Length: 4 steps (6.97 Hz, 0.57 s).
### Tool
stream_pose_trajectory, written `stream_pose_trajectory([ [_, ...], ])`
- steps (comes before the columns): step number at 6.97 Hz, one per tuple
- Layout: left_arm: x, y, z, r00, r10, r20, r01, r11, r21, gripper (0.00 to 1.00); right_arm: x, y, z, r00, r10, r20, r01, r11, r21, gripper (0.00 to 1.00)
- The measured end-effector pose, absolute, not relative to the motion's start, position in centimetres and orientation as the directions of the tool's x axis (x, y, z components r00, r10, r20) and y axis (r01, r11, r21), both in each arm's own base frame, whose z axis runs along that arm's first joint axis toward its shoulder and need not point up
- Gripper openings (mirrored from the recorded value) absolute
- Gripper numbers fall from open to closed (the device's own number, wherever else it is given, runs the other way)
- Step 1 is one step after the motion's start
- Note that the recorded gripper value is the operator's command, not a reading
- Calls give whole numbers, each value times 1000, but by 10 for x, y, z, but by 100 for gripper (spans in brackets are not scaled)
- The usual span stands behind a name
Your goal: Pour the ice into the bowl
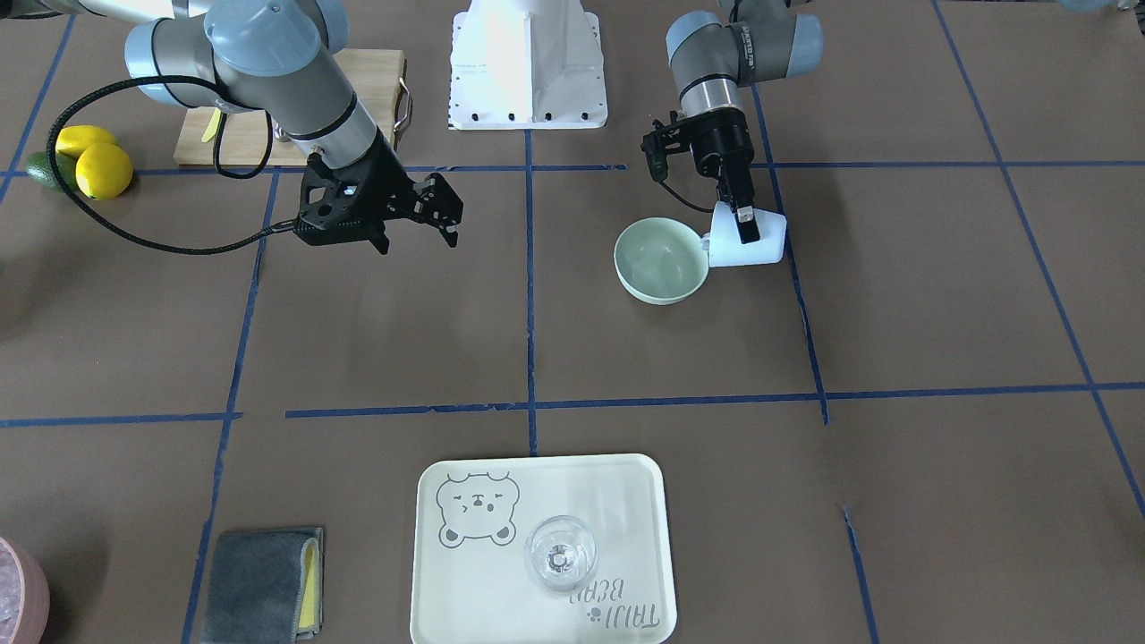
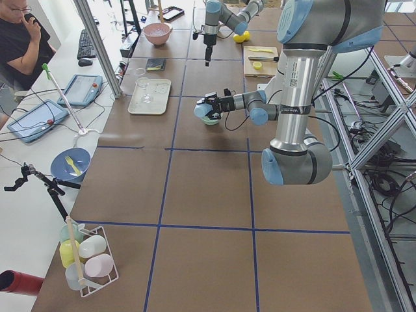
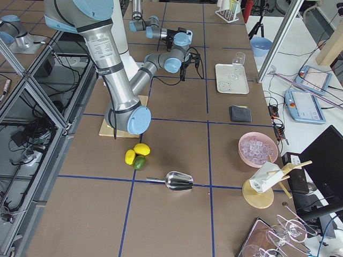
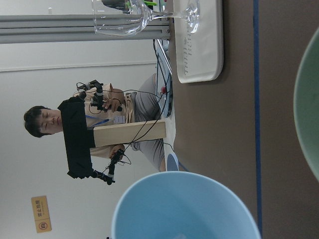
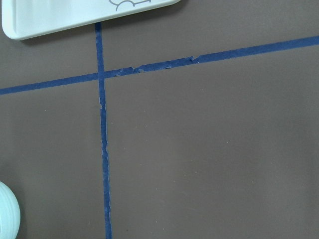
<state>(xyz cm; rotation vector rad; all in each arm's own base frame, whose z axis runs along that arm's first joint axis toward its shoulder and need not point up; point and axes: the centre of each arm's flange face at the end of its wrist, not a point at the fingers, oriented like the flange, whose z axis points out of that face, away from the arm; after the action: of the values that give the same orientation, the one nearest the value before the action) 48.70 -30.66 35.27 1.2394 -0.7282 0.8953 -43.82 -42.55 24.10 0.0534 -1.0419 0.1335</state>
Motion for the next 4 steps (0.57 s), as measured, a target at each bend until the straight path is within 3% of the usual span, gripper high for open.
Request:
stream_pose_trajectory([
  [4,486,-307,352,428,164,889,-904,79,420,0,-439,-425,237,493,86,866,-136,990,-21,100],
])
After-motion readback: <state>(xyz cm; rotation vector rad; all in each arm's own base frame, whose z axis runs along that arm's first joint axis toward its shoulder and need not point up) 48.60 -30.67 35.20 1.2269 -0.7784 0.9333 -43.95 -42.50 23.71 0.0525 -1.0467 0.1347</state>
